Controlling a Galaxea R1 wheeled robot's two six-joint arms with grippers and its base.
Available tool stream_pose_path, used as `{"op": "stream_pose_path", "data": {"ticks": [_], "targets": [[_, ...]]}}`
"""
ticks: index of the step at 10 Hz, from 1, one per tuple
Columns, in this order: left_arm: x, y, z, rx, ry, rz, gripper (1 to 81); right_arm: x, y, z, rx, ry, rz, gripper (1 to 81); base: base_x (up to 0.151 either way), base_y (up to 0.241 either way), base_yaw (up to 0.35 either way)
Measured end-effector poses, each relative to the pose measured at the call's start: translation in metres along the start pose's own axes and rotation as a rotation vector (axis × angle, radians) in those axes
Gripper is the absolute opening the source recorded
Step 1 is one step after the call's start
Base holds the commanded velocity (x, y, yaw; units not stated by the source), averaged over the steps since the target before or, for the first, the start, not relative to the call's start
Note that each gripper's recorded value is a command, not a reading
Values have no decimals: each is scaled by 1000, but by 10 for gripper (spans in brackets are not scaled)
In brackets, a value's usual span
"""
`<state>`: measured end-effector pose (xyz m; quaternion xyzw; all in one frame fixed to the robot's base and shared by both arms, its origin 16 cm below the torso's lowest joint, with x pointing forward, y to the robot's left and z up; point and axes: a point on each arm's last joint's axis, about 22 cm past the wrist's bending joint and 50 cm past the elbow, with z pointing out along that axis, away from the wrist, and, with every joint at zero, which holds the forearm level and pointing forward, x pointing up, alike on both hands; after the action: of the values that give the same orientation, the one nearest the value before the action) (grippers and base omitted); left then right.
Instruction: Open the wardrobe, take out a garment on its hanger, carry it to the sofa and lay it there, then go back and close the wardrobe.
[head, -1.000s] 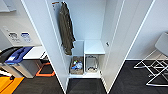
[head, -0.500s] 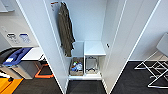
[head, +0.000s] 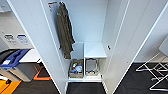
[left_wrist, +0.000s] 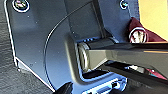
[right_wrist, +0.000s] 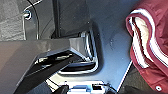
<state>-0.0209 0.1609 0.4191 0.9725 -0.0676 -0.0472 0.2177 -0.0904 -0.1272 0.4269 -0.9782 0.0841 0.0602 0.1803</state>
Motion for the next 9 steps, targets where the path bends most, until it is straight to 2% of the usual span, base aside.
{"op": "stream_pose_path", "data": {"ticks": [5,9], "targets": [[2,-1,0,1,1,1,811,0,0,0,1,0,0,811,110,0,0],[2,-1,0,0,1,0,811,6,-2,1,2,3,-4,811,83,0,0]]}}
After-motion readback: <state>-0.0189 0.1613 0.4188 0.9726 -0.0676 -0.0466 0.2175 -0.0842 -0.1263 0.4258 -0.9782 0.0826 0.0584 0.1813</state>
